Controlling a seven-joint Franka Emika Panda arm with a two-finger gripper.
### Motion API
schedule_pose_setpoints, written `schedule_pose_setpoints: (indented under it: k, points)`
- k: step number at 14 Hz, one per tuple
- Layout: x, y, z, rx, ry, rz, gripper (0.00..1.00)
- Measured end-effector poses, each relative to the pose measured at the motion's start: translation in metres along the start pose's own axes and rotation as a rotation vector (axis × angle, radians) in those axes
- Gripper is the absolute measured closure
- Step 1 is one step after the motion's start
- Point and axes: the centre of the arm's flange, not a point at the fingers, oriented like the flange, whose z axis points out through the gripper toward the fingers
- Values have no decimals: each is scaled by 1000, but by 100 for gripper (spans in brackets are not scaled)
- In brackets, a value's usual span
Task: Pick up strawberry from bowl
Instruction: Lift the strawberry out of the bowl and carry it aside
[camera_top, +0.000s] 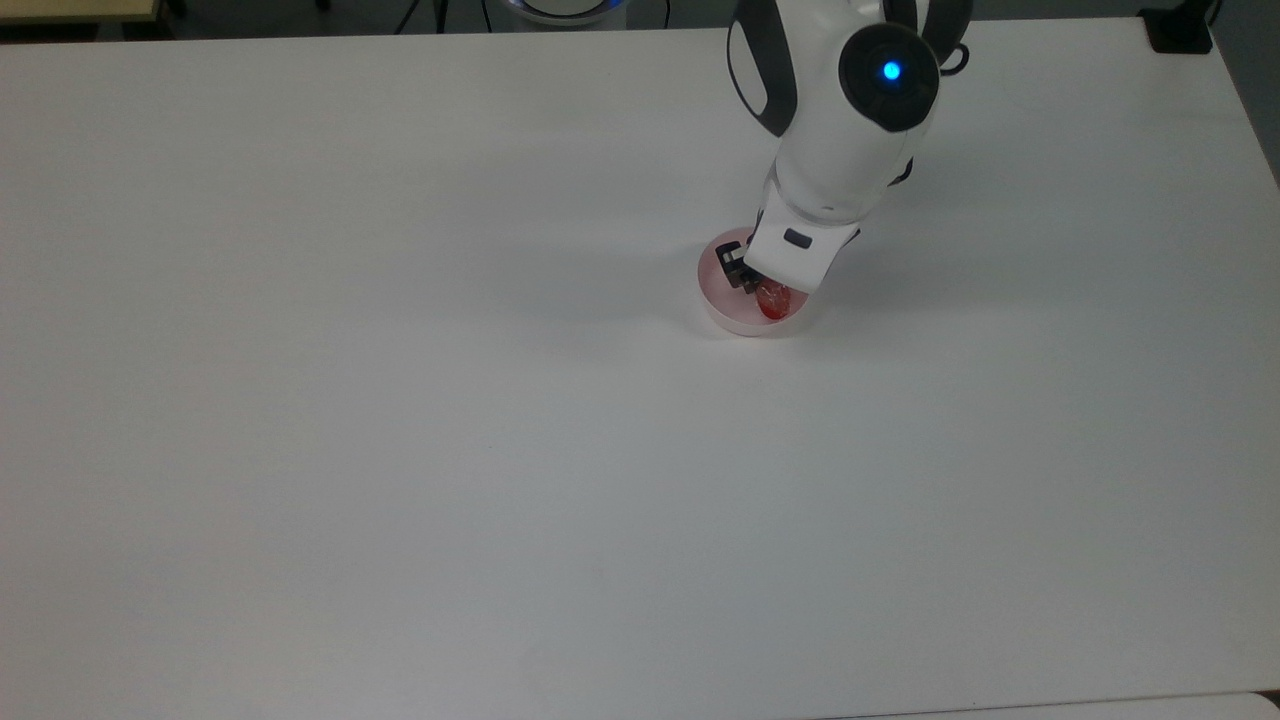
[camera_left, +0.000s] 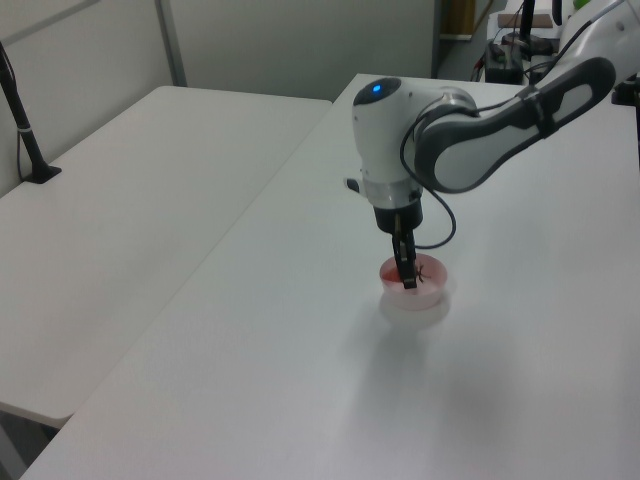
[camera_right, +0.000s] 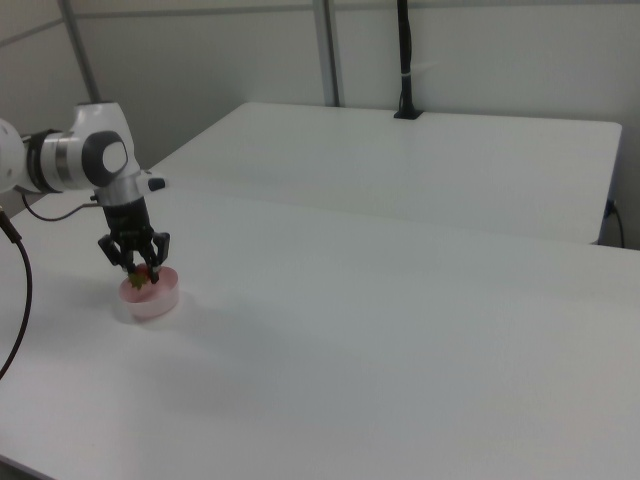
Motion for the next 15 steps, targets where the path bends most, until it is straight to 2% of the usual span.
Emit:
schedule_pose_setpoints:
  k: [3,6,8,10,12,15]
  points:
    - [1,39,-54,7,93,59,59]
    - [-10,134,-69,-25,117,116,59]
    - [-21,199,-58,-41,112,132,58]
    - [-29,251,-25,-43,85,159,57]
    - [-30,275,5,-45,62,169,56]
    - [-25,277,40,-46,25,162,48]
